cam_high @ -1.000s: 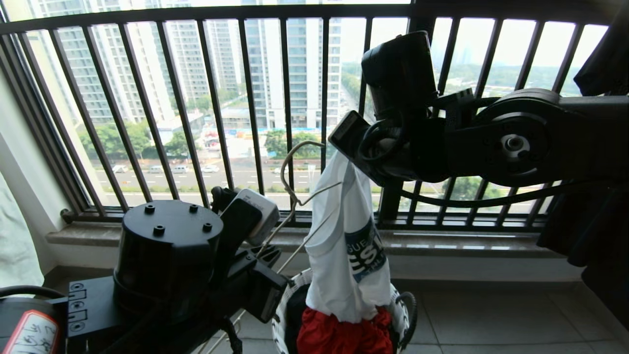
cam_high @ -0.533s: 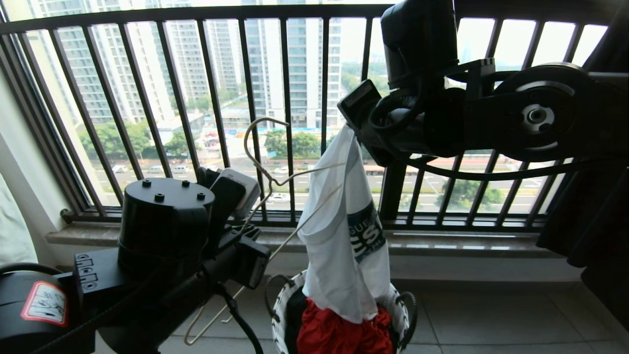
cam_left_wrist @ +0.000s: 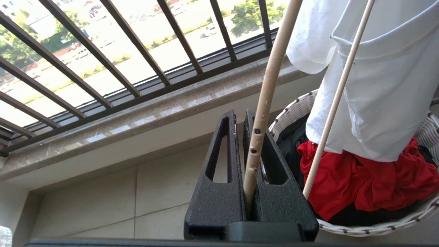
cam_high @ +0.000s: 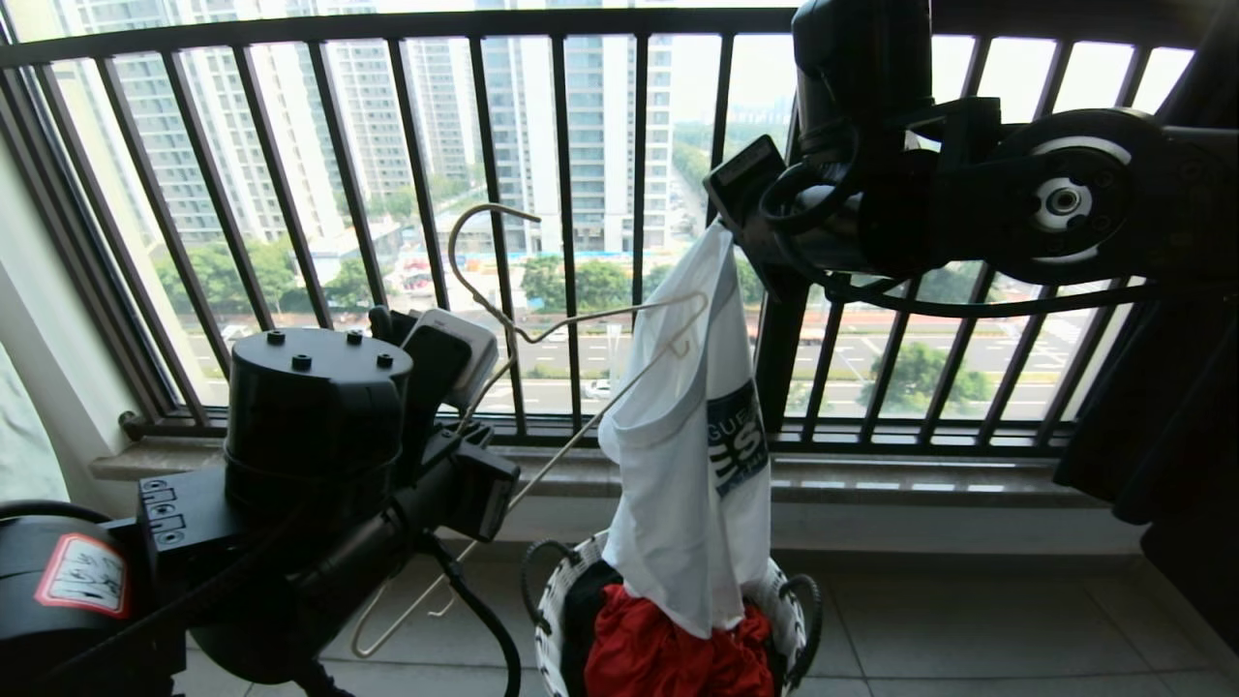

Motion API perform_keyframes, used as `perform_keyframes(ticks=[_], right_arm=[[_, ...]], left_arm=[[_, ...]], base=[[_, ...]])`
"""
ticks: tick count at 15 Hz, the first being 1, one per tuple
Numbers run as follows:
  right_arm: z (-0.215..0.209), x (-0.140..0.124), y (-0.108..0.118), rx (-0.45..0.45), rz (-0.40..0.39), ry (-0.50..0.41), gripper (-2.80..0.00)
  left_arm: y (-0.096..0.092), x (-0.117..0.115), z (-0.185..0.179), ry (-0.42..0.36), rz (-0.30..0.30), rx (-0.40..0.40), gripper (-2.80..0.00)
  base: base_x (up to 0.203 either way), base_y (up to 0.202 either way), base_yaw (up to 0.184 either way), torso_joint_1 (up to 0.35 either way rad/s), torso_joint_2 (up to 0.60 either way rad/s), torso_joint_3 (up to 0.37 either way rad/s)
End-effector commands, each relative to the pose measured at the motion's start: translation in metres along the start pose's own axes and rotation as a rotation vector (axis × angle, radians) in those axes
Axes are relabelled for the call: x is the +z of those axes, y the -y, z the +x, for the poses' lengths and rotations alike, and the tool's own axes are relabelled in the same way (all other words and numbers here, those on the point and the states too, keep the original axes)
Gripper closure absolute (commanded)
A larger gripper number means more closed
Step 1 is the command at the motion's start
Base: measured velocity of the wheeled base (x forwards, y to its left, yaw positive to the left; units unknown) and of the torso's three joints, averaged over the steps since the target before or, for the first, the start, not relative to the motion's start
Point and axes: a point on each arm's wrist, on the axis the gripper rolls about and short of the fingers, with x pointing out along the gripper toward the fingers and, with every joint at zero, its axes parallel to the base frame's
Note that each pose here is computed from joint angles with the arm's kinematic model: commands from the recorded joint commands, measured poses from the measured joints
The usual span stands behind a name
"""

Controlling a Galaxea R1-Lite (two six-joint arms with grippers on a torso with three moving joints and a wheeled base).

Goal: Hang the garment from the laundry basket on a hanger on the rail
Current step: Hang the clothes on the clothes rack

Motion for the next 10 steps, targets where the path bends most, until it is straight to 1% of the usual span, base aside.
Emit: perform_keyframes(ticks=[1, 4, 6, 7, 8, 9, 10], right_arm=[[0.009, 0.001, 0.004, -0.016, 0.005, 0.011, 0.0], [0.014, -0.002, 0.008, -0.029, -0.01, 0.004, 0.0], [0.019, -0.005, 0.013, -0.046, -0.076, -0.005, 0.0], [0.02, -0.005, 0.015, -0.054, -0.089, -0.008, 0.0], [0.021, -0.007, 0.018, -0.063, -0.125, -0.014, 0.0], [0.021, -0.008, 0.022, -0.075, -0.17, -0.022, 0.0], [0.02, -0.008, 0.023, -0.08, -0.19, -0.025, 0.0]], left_arm=[[-0.004, 0.004, -0.004, 0.018, -0.011, 0.007, 0.0], [-0.004, 0.004, -0.005, 0.02, -0.008, 0.006, 0.0], [-0.008, 0.007, -0.01, 0.034, -0.015, 0.003, 0.0], [-0.009, 0.009, -0.012, 0.042, -0.019, 0.003, 0.0], [-0.012, 0.01, -0.016, 0.051, -0.019, 0.003, 0.0], [-0.014, 0.011, -0.019, 0.059, -0.012, 0.003, 0.0], [-0.016, 0.013, -0.022, 0.069, -0.007, 0.004, 0.0]], base=[[0.0, 0.0, 0.0, 0.0, 0.0, 0.0], [0.0, 0.0, 0.0, 0.0, 0.0, 0.0], [0.0, 0.0, 0.0, 0.0, 0.0, 0.0], [0.0, 0.0, 0.0, 0.0, 0.0, 0.0], [0.0, 0.0, 0.0, 0.0, 0.0, 0.0], [0.0, 0.0, 0.0, 0.0, 0.0, 0.0], [0.0, 0.0, 0.0, 0.0, 0.0, 0.0]])
